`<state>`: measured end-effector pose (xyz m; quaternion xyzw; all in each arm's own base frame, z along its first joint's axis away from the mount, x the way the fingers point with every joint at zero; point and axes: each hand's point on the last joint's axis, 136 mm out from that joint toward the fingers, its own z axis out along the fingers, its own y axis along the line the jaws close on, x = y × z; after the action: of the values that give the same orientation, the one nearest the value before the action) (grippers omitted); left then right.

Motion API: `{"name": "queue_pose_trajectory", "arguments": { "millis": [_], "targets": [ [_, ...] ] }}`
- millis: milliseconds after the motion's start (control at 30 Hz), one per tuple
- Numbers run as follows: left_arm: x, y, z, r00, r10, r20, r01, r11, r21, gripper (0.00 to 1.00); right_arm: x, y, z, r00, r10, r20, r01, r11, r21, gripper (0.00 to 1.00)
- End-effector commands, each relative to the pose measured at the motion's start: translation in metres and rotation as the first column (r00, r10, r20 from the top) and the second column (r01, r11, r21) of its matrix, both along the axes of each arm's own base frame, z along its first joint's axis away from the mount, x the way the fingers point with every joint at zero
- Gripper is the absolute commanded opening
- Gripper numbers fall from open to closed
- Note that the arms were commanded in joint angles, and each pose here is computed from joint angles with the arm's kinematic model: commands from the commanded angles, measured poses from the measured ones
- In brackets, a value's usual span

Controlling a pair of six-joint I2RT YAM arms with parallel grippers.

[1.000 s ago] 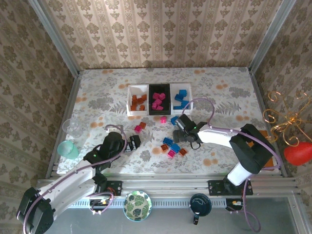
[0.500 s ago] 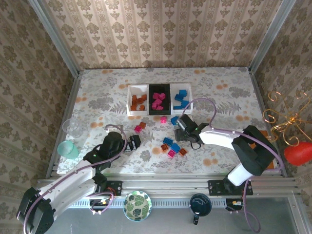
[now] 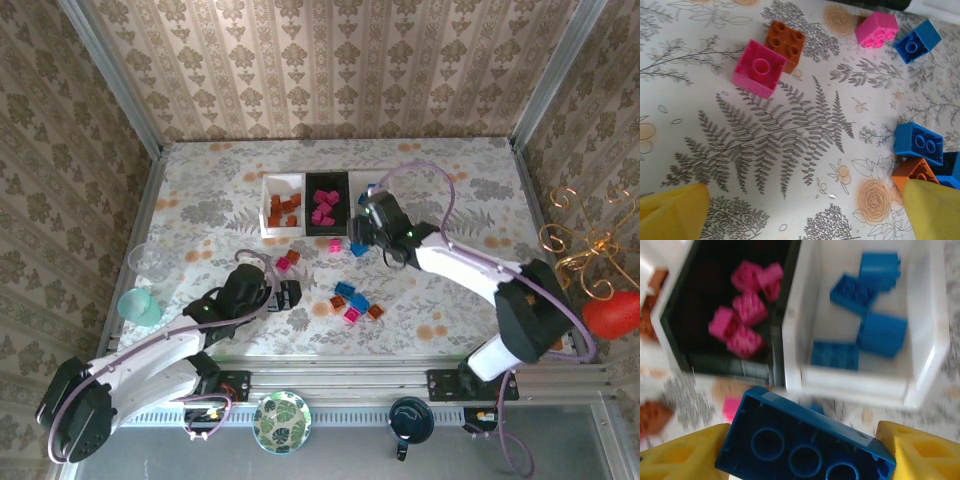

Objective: Sort the legos into containers by color
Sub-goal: Place the lego in the container.

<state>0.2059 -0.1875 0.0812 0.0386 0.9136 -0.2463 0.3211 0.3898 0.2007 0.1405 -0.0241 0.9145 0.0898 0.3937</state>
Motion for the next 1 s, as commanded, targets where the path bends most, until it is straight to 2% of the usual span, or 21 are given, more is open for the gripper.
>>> {"name": "queue_pose_trajectory", "arguments": {
  "millis": [0,233,300,400,500,667,767,900,967],
  "targets": [
    [0.002,-0.015,0.015,0.998,-0.06,0.036,0.06,0.998,-0.002,1.0,0.027,-0.007,-0.012,0.999,-0.032,-0.034,0.031,0.999,-0.031,0.62],
    [0.0,-0.029,0.02,0.993,-0.111,0.039,0.111,0.994,-0.015,0.99,0.084,-0.018,-0.011,0.989,-0.135,-0.067,0.133,0.991,-0.021,0.65],
    [-0.001,-0.037,0.018,0.989,-0.142,0.031,0.143,0.99,-0.016,1.0,0.097,-0.019,-0.012,0.985,-0.151,-0.081,0.152,0.988,0.003,0.7],
    [-0.004,-0.052,0.015,0.979,-0.202,0.019,0.202,0.979,-0.007,1.0,0.112,-0.015,-0.007,0.986,-0.139,-0.087,0.141,0.99,0.017,0.84],
    [-0.007,-0.067,0.01,0.966,-0.259,0.001,0.259,0.966,0.003,1.0,0.116,-0.013,0.008,0.989,-0.131,-0.064,0.133,0.991,0.028,0.89],
    [-0.013,-0.095,0.005,0.937,-0.35,-0.008,0.35,0.937,-0.011,0.93,0.09,-0.014,0.031,0.994,-0.105,-0.017,0.106,0.99,0.088,0.89],
    [-0.017,-0.111,-0.005,0.916,-0.399,-0.037,0.4,0.916,0.024,0.84,0.063,-0.017,0.028,0.996,-0.088,-0.012,0.089,0.99,0.109,0.89],
    [-0.018,-0.126,-0.023,0.9,-0.429,-0.078,0.434,0.899,0.058,0.84,0.027,-0.029,0.021,0.996,-0.091,-0.01,0.092,0.986,0.137,0.89],
    [-0.016,-0.13,-0.03,0.899,-0.429,-0.089,0.436,0.898,0.067,0.78,0.012,-0.035,0.015,0.995,-0.094,-0.016,0.095,0.985,0.145,0.89]
  ]
}}
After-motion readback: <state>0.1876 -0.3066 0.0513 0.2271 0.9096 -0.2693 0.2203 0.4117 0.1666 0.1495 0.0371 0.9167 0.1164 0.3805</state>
